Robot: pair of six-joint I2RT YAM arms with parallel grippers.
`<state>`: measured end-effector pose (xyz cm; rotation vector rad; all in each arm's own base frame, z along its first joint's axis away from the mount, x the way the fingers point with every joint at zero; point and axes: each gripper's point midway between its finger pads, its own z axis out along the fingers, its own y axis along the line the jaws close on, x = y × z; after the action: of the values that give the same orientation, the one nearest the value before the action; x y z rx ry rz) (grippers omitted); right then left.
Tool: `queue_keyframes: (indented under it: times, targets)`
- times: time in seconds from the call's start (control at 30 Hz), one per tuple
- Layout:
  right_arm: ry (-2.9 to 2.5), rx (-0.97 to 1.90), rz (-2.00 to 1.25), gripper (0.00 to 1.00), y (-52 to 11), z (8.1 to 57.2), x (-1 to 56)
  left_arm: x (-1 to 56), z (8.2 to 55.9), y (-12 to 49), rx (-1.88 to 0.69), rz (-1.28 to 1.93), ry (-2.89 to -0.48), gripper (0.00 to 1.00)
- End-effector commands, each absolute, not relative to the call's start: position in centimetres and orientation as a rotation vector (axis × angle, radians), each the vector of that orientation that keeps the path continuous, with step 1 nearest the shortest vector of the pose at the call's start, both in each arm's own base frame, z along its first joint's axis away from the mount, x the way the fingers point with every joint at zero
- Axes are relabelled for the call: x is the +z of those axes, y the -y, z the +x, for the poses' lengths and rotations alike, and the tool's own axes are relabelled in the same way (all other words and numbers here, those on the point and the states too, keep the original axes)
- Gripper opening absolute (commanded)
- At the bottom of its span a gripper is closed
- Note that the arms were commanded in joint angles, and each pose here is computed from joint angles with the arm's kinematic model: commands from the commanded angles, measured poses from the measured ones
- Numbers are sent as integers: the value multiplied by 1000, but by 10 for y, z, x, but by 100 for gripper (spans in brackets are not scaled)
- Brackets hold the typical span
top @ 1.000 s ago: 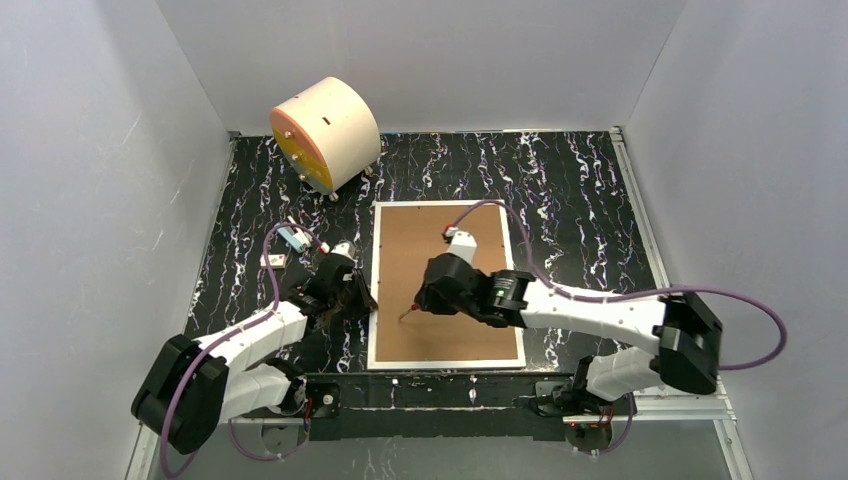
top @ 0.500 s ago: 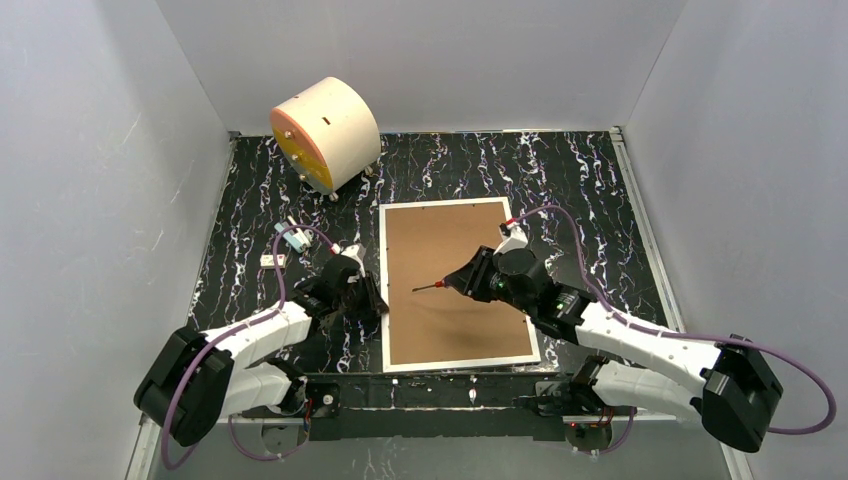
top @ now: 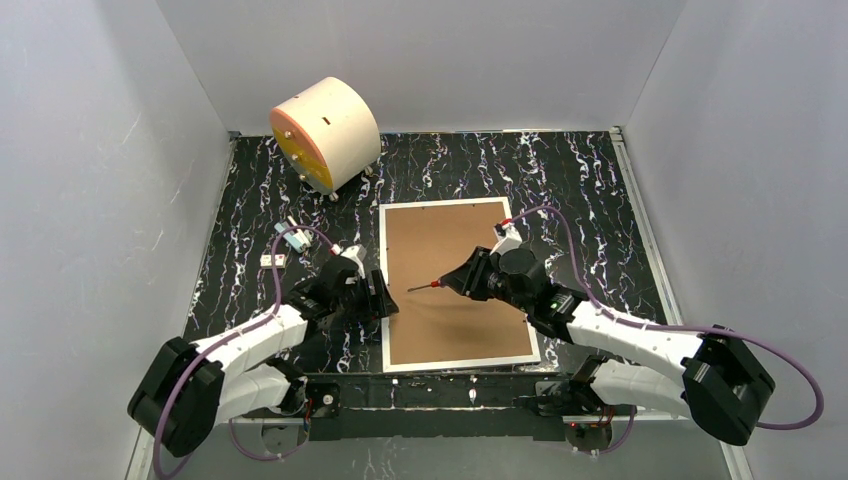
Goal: Take the photo out of the frame
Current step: Adjust the screwdriver.
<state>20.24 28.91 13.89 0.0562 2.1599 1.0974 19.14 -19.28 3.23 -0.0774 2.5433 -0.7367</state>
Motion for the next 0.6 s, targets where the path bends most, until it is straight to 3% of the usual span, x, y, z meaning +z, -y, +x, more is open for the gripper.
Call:
queue_keyframes:
  times: [0.0, 0.13, 0.4, 0.57]
  targets:
    - [-2029, 1168, 4, 1, -297, 209, 168, 47, 190, 182, -661, -52, -2540, 70]
    - [-2020, 1208, -64, 1, -298, 201, 174, 92, 203, 197, -777, 4, -2401, 80]
    - [-1994, 1250, -36, 1, -299, 199, 185, 141, 198, 252, -1238, 27, -2266, 73]
    - [-1995, 1260, -24, 1, -303, 202, 189, 136, 185, 263, -1340, 90, -2281, 61]
